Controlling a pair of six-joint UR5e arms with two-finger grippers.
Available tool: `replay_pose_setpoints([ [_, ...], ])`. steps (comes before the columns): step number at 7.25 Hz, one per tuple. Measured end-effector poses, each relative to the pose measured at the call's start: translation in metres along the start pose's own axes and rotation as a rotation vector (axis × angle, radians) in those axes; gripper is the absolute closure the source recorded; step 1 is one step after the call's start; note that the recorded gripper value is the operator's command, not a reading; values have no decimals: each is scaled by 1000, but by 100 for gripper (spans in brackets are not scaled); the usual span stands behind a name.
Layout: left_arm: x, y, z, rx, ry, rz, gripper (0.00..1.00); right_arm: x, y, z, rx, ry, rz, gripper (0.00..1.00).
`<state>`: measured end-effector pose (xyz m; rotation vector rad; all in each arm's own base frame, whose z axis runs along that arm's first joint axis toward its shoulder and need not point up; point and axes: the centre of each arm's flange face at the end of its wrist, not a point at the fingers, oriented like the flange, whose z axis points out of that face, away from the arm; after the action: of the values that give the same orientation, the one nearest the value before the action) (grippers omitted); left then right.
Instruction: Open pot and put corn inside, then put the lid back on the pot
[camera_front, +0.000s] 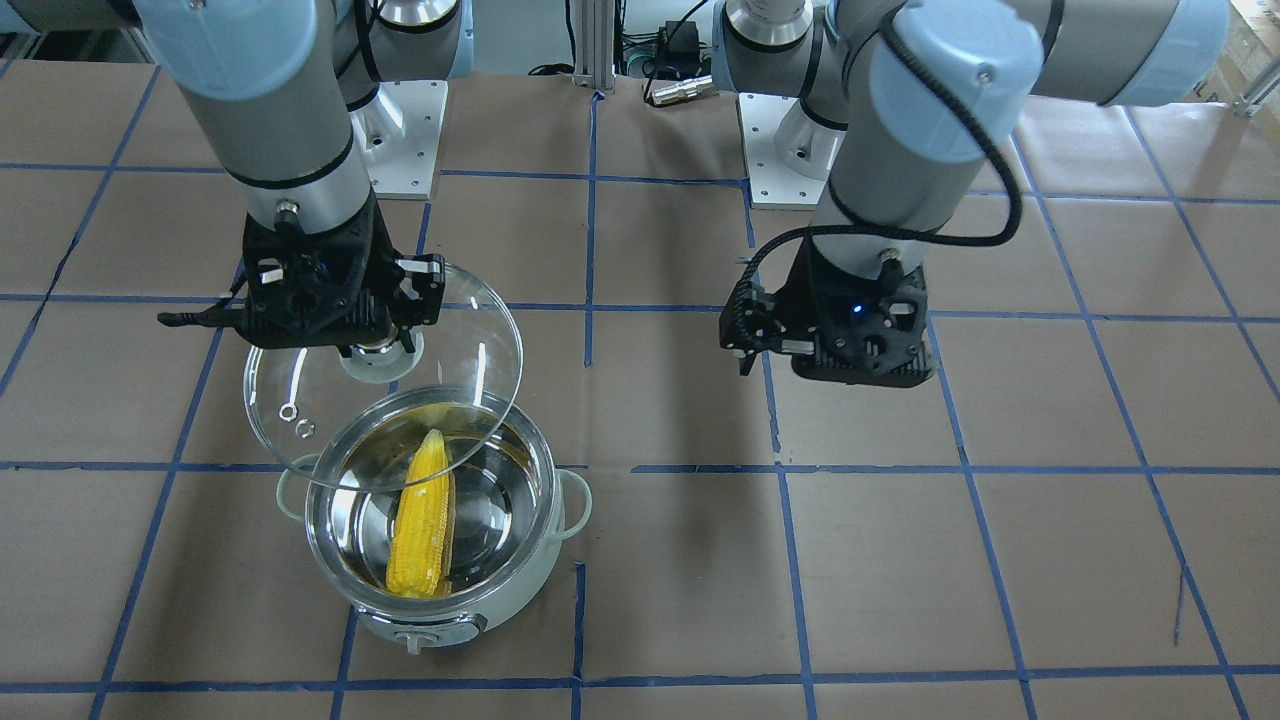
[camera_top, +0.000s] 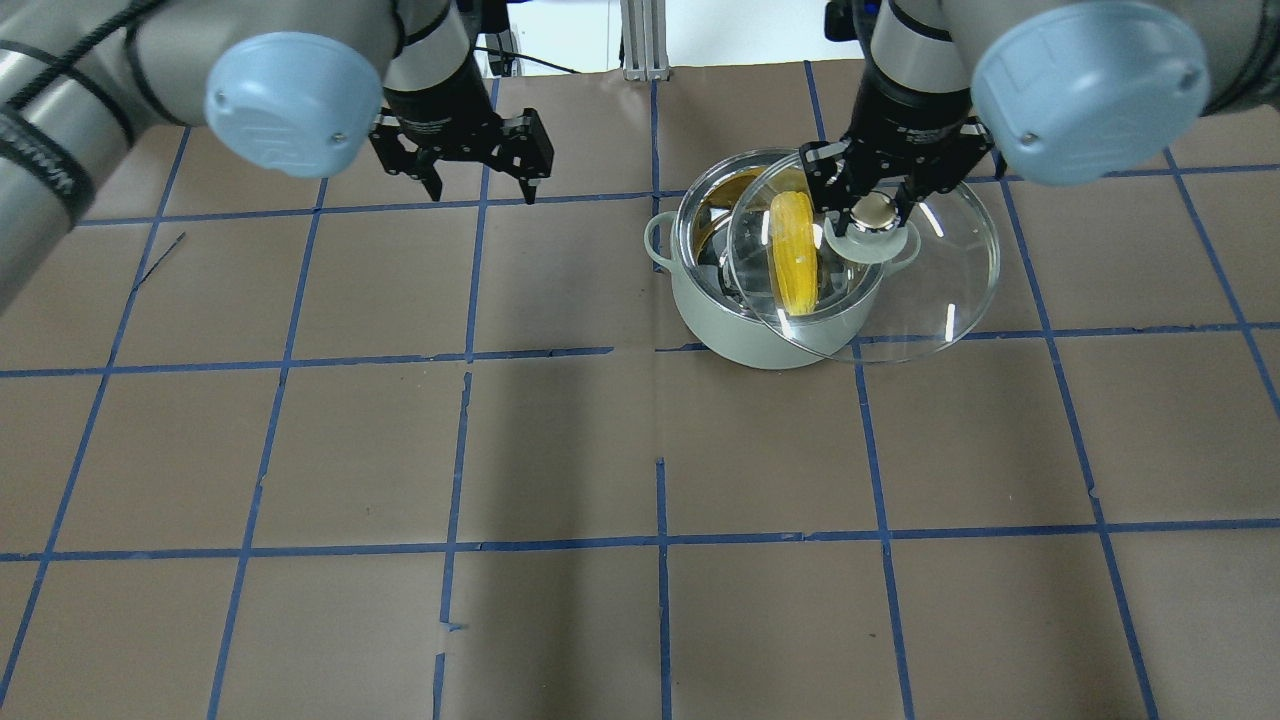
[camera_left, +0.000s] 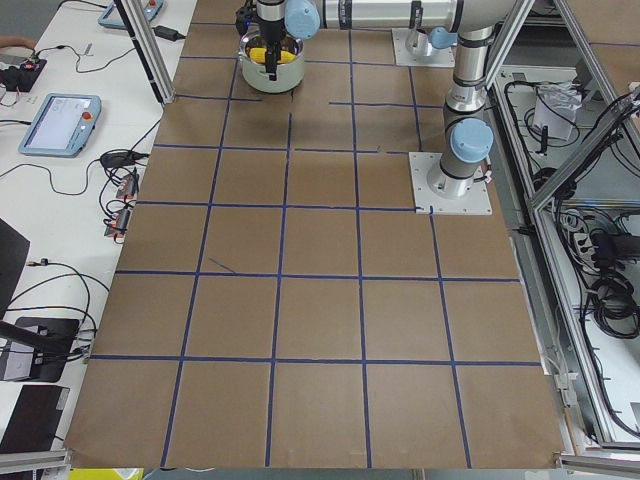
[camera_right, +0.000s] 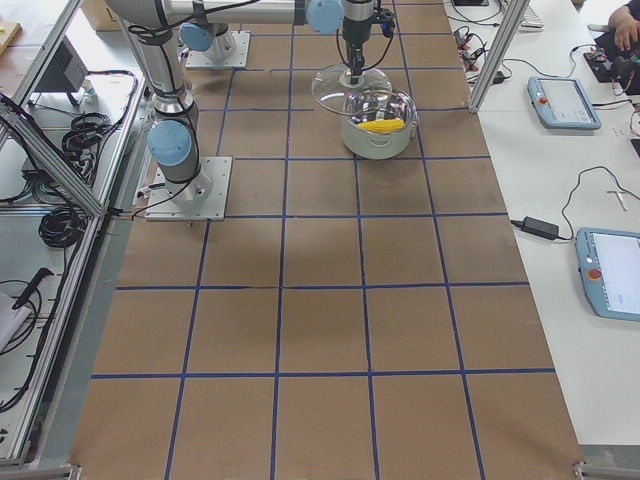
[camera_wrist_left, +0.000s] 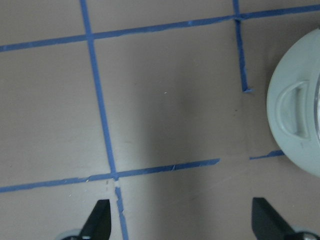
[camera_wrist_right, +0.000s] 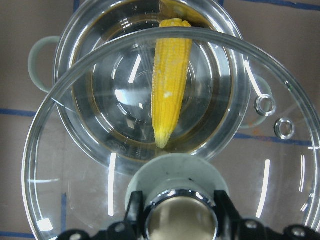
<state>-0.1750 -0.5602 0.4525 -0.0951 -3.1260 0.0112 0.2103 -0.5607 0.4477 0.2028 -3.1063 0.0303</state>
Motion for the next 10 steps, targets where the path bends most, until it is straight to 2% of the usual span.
replay_pose_setpoints([
  [2,-36,25,-30,-26,-48,-38,0,-6,-38,26,-13,-2,-12,49],
  [4,-48,34,-41,-25,-53,-48,0,-7,-54,44,-13,-3,-17,49],
  [10,-50,26,-29,-44,-56,-53,0,-16,-61,69,-27,-7,-30,49],
])
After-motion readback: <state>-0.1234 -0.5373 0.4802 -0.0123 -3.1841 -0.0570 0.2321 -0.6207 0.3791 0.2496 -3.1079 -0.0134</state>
